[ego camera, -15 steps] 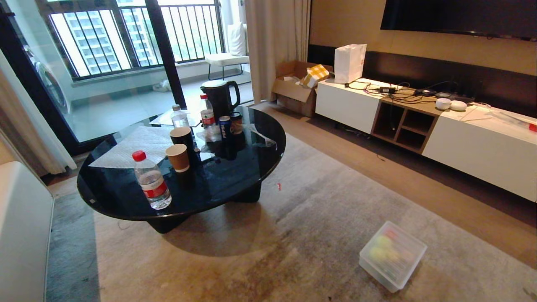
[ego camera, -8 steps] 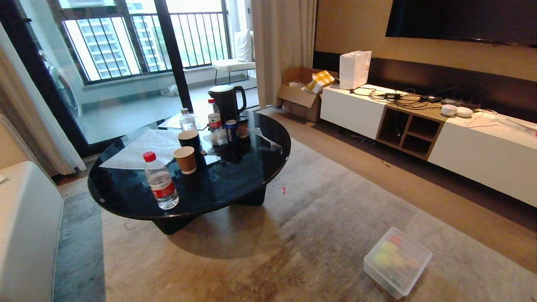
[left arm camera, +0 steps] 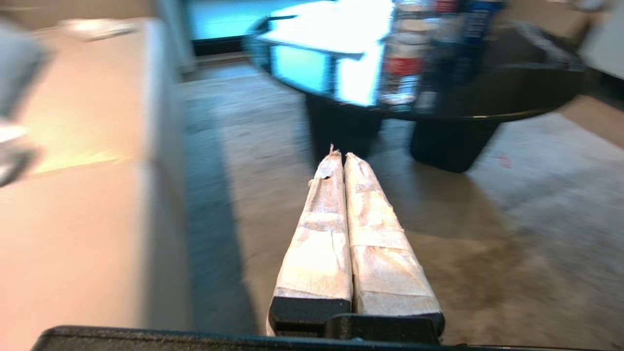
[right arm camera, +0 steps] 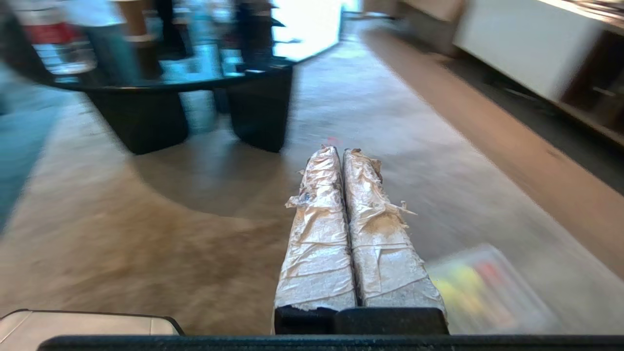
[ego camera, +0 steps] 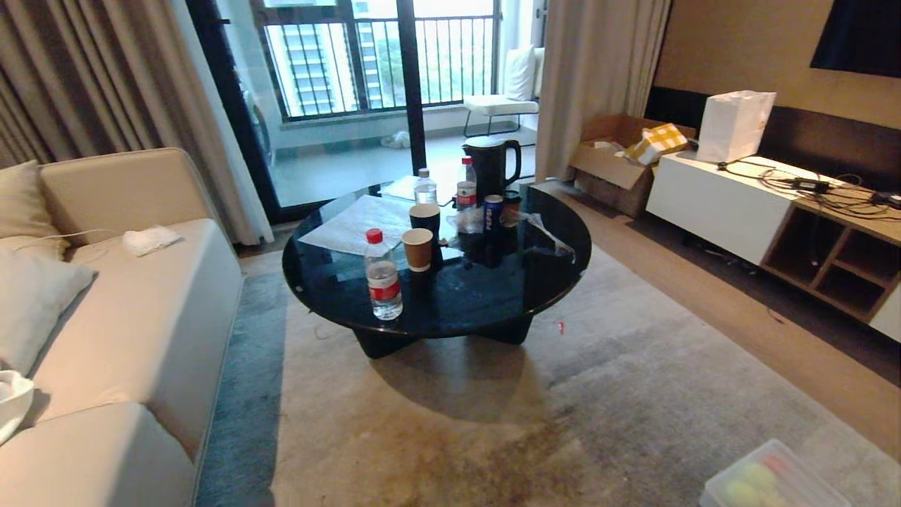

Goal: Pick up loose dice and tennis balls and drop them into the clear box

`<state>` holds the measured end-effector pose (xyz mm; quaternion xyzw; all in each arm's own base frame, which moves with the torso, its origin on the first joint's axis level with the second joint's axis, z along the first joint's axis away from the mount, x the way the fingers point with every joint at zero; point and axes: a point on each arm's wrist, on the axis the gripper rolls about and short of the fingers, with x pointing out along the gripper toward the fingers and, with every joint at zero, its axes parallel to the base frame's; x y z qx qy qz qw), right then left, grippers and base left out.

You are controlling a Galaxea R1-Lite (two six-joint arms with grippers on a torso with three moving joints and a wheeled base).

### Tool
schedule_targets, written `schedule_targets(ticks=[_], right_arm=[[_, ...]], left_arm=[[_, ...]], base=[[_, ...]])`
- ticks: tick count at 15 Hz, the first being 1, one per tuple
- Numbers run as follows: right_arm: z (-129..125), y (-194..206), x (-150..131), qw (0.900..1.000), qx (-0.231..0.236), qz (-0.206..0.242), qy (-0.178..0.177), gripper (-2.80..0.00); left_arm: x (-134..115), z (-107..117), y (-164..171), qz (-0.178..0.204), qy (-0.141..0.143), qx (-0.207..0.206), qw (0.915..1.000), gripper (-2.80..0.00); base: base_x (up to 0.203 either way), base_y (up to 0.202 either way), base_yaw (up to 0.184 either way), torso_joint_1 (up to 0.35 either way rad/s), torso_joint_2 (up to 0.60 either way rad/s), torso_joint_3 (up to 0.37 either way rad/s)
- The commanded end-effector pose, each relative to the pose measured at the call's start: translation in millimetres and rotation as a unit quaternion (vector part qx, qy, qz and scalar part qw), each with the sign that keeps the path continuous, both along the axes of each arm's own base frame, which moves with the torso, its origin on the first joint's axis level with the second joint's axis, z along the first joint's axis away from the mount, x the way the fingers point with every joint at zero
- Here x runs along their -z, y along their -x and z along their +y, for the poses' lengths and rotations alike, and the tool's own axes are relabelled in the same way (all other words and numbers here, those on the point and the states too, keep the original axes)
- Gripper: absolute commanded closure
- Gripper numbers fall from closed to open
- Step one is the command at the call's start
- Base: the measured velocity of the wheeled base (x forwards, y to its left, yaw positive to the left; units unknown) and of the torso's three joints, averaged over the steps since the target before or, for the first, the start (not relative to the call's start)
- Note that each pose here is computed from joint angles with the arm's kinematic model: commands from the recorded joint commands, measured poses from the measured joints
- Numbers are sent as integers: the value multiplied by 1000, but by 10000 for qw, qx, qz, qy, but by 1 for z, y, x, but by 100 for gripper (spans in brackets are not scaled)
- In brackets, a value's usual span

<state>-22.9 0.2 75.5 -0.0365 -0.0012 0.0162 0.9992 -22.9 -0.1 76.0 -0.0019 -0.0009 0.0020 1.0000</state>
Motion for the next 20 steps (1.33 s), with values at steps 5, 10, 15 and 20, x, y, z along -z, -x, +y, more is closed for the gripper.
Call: schedule_targets(ticks=[5,10,15,20], right_arm=[[0,0,1,10000,-6,17,-4,0],[0,0,1,10000,-6,22,-4,0],[0,0,1,10000,-6,22,-4,0],[0,0,1,10000,-6,22,-4,0]], left_arm=[[0,0,0,1,4,-3,10000,0],[0,0,0,1,4,-3,10000,0],[0,0,0,8,12,-3,10000,0],[0,0,0,1,12,-3,10000,0]], base=[[0,-7,165,3,0,4],[2,-8,160,-1,2,1],[-1,-1,20,1,1,0],[0,0,0,0,0,0]])
